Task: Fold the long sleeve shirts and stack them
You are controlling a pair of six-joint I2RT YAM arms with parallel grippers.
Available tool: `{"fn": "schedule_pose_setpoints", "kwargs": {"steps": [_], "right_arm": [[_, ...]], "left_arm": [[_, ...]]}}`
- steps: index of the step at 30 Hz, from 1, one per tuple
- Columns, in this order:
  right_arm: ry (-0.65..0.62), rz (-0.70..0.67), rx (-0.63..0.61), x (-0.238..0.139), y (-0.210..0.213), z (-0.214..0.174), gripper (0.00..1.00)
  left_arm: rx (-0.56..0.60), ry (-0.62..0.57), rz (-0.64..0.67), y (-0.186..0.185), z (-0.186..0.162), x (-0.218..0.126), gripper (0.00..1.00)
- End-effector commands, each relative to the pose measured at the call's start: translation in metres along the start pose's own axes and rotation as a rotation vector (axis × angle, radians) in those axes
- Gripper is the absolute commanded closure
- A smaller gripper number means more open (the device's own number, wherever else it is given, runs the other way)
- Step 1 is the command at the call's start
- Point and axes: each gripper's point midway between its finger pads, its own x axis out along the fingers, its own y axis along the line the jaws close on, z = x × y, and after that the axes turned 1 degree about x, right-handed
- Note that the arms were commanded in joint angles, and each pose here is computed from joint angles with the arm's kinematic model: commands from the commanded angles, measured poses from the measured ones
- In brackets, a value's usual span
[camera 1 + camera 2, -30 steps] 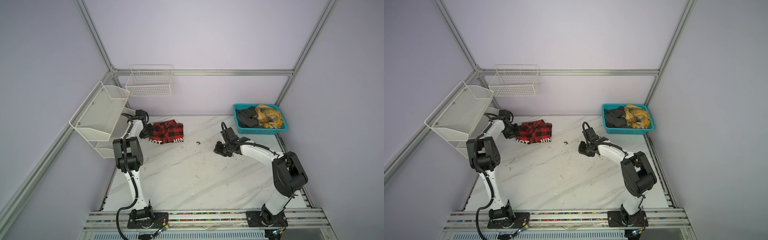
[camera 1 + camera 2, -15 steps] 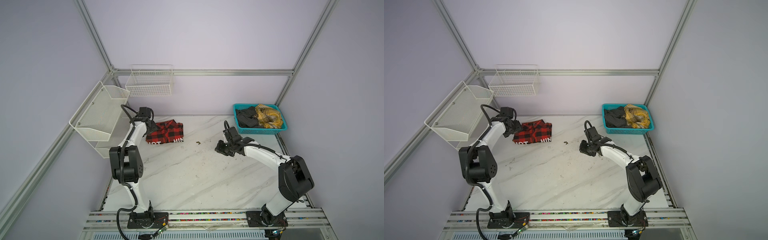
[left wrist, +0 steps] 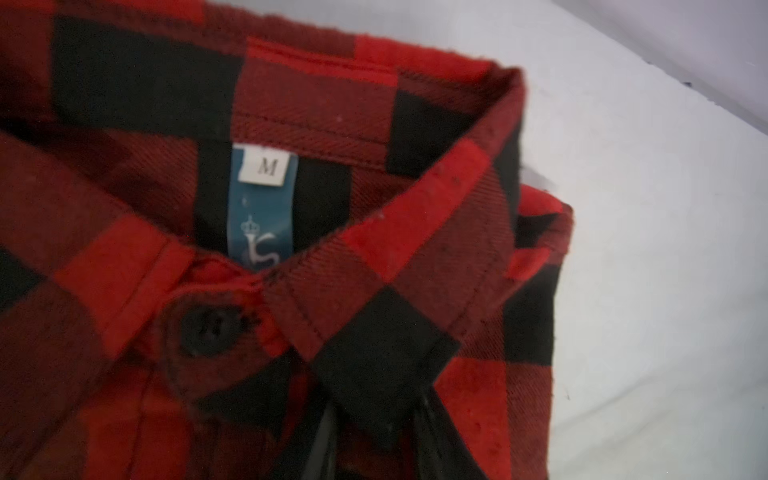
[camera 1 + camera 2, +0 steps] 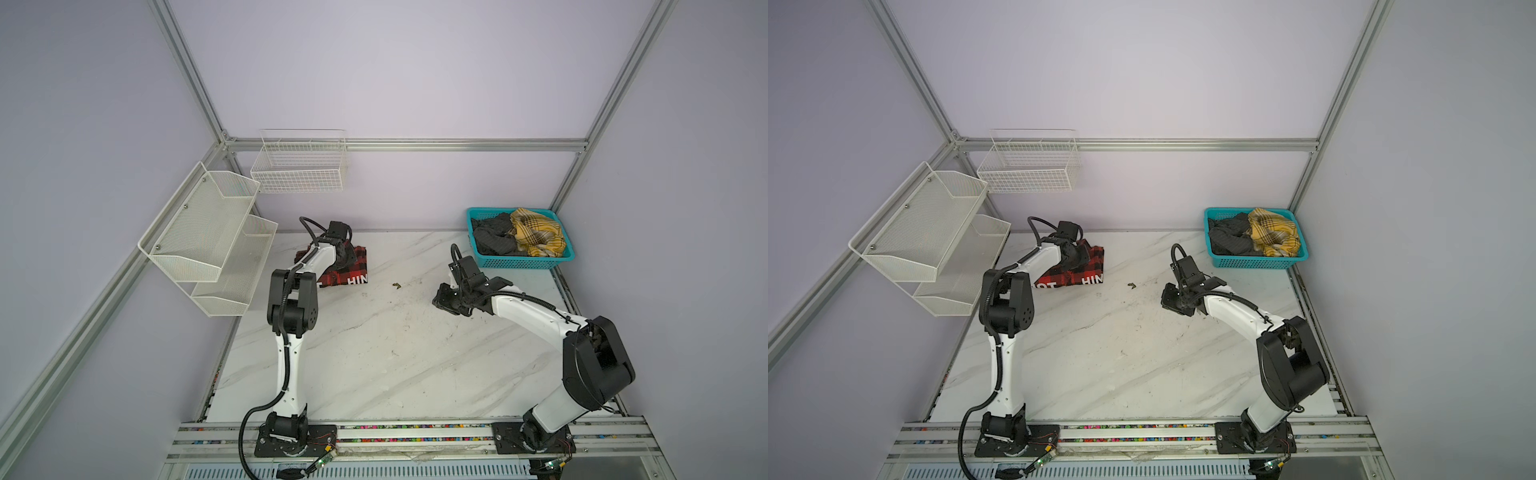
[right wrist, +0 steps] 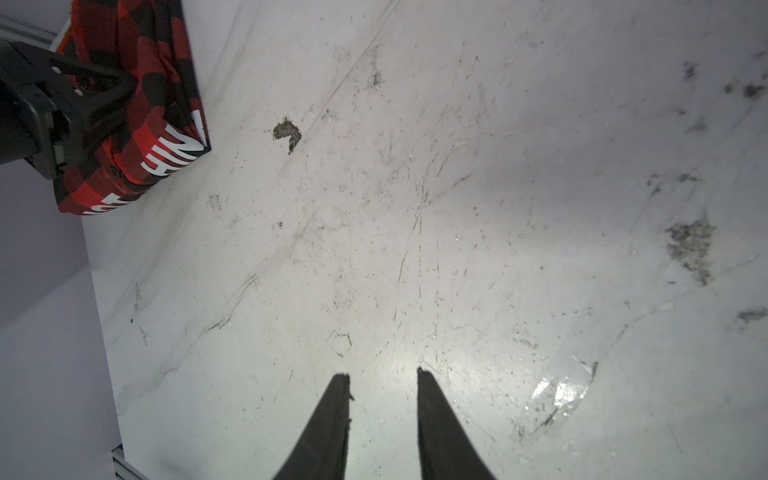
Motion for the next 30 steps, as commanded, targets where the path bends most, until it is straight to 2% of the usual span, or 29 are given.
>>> {"fn": "schedule_pose_setpoints", "kwargs": {"steps": [1, 13, 25, 30], "right_arm": [[-0.010, -0.031, 0.026, -0.009, -0.011, -0.003, 0.69], [0.000, -0.027, 0.011, -0.001, -0.006, 0.005, 0.69], [0.004, -0.030, 0.009, 0.002, -0.008, 0.006, 0.69], [0.003, -0.029, 0.011, 0.002, -0.007, 0.007, 0.69]], "left_arm": [[-0.002, -0.116, -0.133, -0.040, 0.050, -0.046, 0.75], [-0.039, -0.056, -0.007, 0.012, 0.023, -0.035, 0.79], [-0.016, -0.026, 0.013, 0.054, 0.014, -0.043, 0.81], [-0.011, -0.055, -0.010, 0.049, 0.026, -0.056, 0.80]]}}
